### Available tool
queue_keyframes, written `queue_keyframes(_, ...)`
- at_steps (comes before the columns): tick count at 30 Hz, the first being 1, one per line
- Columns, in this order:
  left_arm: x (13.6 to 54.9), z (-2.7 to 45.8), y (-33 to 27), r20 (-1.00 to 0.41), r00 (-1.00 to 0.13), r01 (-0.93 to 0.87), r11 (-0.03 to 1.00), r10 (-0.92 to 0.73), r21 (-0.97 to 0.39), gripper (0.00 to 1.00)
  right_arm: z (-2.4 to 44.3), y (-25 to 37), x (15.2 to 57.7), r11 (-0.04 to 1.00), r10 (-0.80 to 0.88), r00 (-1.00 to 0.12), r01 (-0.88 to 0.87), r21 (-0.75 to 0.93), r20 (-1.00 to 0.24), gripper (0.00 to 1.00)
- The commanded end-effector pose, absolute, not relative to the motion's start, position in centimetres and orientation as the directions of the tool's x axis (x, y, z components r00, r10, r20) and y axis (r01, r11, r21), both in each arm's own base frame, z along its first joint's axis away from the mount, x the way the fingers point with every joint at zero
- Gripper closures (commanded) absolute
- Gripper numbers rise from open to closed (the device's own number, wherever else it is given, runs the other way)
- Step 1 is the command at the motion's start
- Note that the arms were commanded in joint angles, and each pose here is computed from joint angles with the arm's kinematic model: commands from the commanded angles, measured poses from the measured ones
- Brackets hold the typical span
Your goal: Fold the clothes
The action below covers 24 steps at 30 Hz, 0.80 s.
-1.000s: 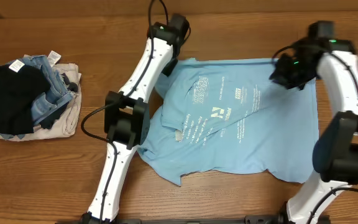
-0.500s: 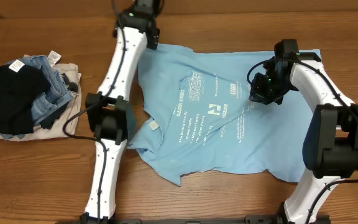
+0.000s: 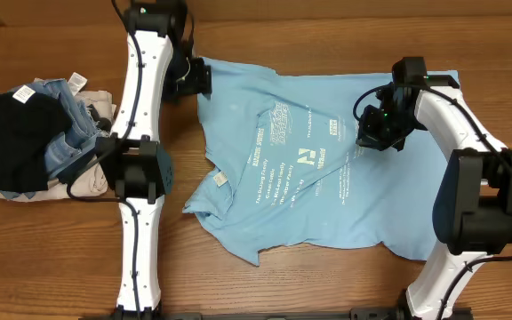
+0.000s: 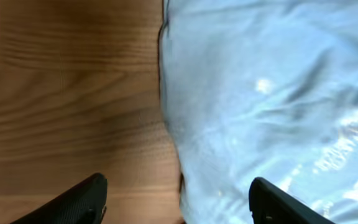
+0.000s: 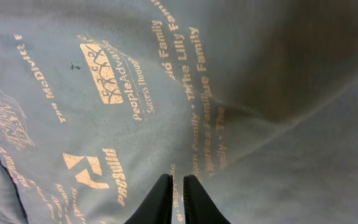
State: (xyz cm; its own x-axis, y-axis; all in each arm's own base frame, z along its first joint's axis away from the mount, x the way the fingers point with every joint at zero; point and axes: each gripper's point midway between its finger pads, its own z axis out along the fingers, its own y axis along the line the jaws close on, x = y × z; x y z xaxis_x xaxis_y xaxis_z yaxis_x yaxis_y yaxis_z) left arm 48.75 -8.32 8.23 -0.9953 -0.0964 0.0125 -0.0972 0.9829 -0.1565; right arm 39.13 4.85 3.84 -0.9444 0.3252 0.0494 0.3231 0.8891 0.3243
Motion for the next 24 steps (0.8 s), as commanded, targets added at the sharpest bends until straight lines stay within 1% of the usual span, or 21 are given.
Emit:
queue_keyframes(1,48.0,3.8,-9.1,0.134,-0.982,-0.162,0.966,-0.137,-0.2,0.23,3.8,4.9,39.1,0.89,0.324,-0.945,0.321,0.323,0.048,0.89)
queue_keyframes(3,48.1,2.4,-9.1,0.148,-0.98,-0.164,0.966,-0.136,-0.199,0.23,3.8,4.9,39.1,0.89,0.324,-0.945,0.321,0.323,0.048,0.88)
queue_keyframes(6,48.5,1.0,-9.2,0.151,-0.979,-0.165,0.965,-0.136,-0.203,0.28,3.8,4.9,39.1,0.89,0.324,-0.945,0.321,0.323,0.048,0.88)
queue_keyframes(7,48.4,0.4,-9.2,0.16,-0.978,-0.168,0.965,-0.137,-0.201,0.33,3.8,4.9,39.1,0.891,0.323,-0.945,0.321,0.323,0.048,0.88)
queue_keyframes(8,48.2,-0.1,-9.2,0.172,-0.976,-0.17,0.965,-0.137,-0.197,0.45,3.8,4.9,39.1,0.891,0.323,-0.945,0.321,0.322,0.048,0.87)
queue_keyframes(9,48.1,-0.5,-9.2,0.18,-0.974,-0.171,0.966,-0.137,-0.195,0.59,3.8,4.9,39.1,0.891,0.323,-0.945,0.321,0.322,0.049,0.87)
queue_keyframes(11,48.2,-0.7,-9.1,0.18,-0.974,-0.172,0.966,-0.137,-0.194,0.91,3.8,4.9,39.1,0.89,0.324,-0.945,0.322,0.321,0.05,0.87)
queue_keyframes(12,48.4,-0.8,-8.9,0.173,-0.975,-0.173,0.966,-0.14,-0.192,0.96,3.8,4.9,39.0,0.89,0.324,-0.945,0.322,0.321,0.051,0.87)
queue_keyframes(15,50.8,-0.1,-7.6,0.079,-0.982,-0.185,0.959,-0.172,-0.215,0.96,3.8,4.9,39.1,0.891,0.324,-0.945,0.322,0.321,0.051,0.87)
queue_keyframes(18,55.5,1.8,-5.0,-0.101,-0.965,-0.206,0.94,-0.241,-0.272,0.96,3.7,4.4,39.2,0.899,0.326,-0.945,0.322,0.298,0.038,0.86)
queue_keyframes(21,57.7,2.7,-3.9,-0.18,-0.947,-0.198,0.925,-0.266,-0.325,0.96,3.6,4.3,39.1,0.901,0.327,-0.944,0.323,0.289,0.036,0.86)
queue_keyframes(23,58.8,3.0,-3.4,-0.225,-0.941,-0.167,0.924,-0.253,-0.344,0.96,3.6,4.3,39.1,0.901,0.327,-0.944,0.323,0.289,0.036,0.86)
queue_keyframes(24,59.2,3.2,-3.3,-0.252,-0.939,-0.141,0.928,-0.236,-0.345,0.93,3.6,4.3,39.1,0.901,0.327,-0.944,0.323,0.289,0.036,0.86)
